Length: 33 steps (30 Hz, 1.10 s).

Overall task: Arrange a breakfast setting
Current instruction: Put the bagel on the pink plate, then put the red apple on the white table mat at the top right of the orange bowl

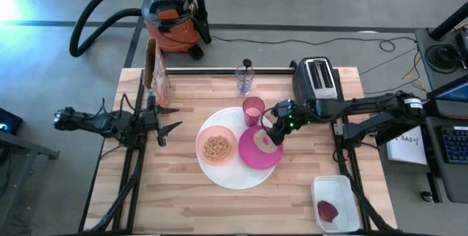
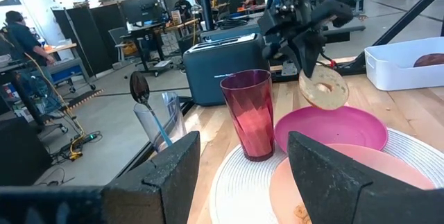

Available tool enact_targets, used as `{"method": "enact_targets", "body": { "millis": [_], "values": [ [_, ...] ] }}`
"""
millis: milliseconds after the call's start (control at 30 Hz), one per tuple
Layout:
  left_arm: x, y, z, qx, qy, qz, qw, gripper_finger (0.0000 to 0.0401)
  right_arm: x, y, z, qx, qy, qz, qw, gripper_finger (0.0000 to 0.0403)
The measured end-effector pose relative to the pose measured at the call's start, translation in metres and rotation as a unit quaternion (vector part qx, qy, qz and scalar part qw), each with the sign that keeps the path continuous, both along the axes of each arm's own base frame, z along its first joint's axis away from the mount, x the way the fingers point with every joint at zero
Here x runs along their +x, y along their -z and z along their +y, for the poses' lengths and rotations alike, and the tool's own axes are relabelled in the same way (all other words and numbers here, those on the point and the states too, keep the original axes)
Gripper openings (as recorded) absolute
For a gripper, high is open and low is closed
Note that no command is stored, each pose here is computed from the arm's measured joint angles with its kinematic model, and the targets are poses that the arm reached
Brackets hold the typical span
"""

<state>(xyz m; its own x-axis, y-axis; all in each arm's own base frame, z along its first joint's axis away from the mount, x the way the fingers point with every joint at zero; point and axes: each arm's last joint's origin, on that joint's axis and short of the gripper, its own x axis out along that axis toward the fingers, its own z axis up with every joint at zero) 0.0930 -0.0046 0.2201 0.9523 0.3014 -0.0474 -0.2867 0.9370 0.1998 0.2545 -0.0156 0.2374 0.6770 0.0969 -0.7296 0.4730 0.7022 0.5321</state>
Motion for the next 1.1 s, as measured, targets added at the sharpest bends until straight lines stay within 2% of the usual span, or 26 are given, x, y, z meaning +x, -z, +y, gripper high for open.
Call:
{"method": "enact_targets", "body": {
  "millis": [167,467,767,933,1100],
  "values": [
    [0.000,0.000,0.000,0.000,-0.002,0.000,1.000,0.0201,-0.001,0.008,0.001,0.021,0.036,0.007,0.999,0.0013],
    [0.000,0.000,0.000,0.000,-0.004,0.001,1.000,0.0201,0.000,0.014,0.001,0.039,0.054,0.022,0.998,0.0017],
    [0.000,0.000,0.000,0.000,-0.004,0.001,1.000,0.0201,0.007,0.024,0.001,0.060,0.047,0.042,0.996,0.0098],
    [0.000,0.000,0.000,0.000,-0.004,0.001,1.000,0.0201,0.003,0.014,0.001,0.078,0.040,0.077,0.993,0.0128],
    [0.000,0.000,0.000,0.001,-0.004,0.002,1.000,0.0201,-0.004,-0.014,0.002,0.082,0.046,0.144,0.985,0.0134]
  ]
}}
